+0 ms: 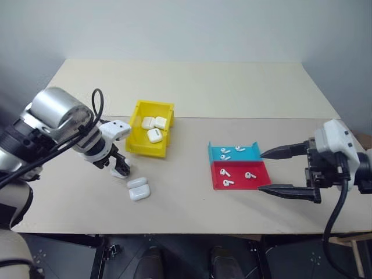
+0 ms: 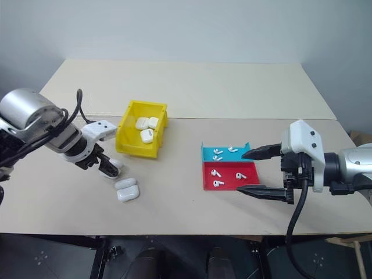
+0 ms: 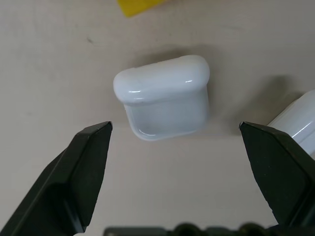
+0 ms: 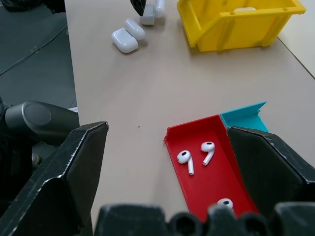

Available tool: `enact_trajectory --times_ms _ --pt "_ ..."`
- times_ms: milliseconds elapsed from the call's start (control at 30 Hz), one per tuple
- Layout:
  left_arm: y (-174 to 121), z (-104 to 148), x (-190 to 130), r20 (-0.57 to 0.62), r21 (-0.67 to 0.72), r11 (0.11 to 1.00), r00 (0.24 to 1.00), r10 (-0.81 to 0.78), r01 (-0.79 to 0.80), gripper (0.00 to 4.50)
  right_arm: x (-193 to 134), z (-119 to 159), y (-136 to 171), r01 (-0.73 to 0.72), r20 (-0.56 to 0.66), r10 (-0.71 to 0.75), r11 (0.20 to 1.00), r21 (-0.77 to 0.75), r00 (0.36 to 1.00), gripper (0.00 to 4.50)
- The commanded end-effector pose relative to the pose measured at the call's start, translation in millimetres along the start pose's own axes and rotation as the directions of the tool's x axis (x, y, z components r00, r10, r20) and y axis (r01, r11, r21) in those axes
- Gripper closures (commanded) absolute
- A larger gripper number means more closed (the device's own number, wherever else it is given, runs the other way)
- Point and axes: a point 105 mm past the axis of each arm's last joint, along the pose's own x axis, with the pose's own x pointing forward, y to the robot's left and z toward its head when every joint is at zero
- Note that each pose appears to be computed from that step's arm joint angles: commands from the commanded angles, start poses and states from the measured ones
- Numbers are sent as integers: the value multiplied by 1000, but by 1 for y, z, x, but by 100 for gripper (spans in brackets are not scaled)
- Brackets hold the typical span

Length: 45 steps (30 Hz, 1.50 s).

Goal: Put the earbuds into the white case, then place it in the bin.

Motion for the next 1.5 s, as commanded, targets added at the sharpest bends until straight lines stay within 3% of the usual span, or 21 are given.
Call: enact_trajectory --times_ms 33,600,967,1067,1167,1200,1333,1500 --pt "3 2 0 -8 -28 999 1000 24 -24 0 -5 10 -1 9 3 -9 999 -38 1000 2" --pt "0 8 29 -35 -121 991 998 57 -61 0 -7 12 1 16 0 -16 999 -33 1000 2" --pt "-2 7 31 -11 -144 988 999 53 -54 0 -6 10 2 11 7 -11 1000 -29 1000 2" --pt "-2 6 30 -8 -143 988 998 61 -61 60 -6 10 3 9 8 -9 1000 -28 1000 0" --pt "-2 5 29 -5 -143 988 998 57 -57 158 -5 10 3 10 8 -9 1000 -28 1000 0" --pt "-1 4 28 -3 -148 987 998 61 -61 172 -5 10 3 10 9 -10 1000 -28 1000 0" --pt "4 4 22 22 -158 984 996 86 -82 172 -4 9 2 13 11 -12 1000 -28 1000 0" --pt "11 18 -12 216 -124 984 965 151 -126 172 -2 7 1 21 23 -20 999 -34 1000 0"
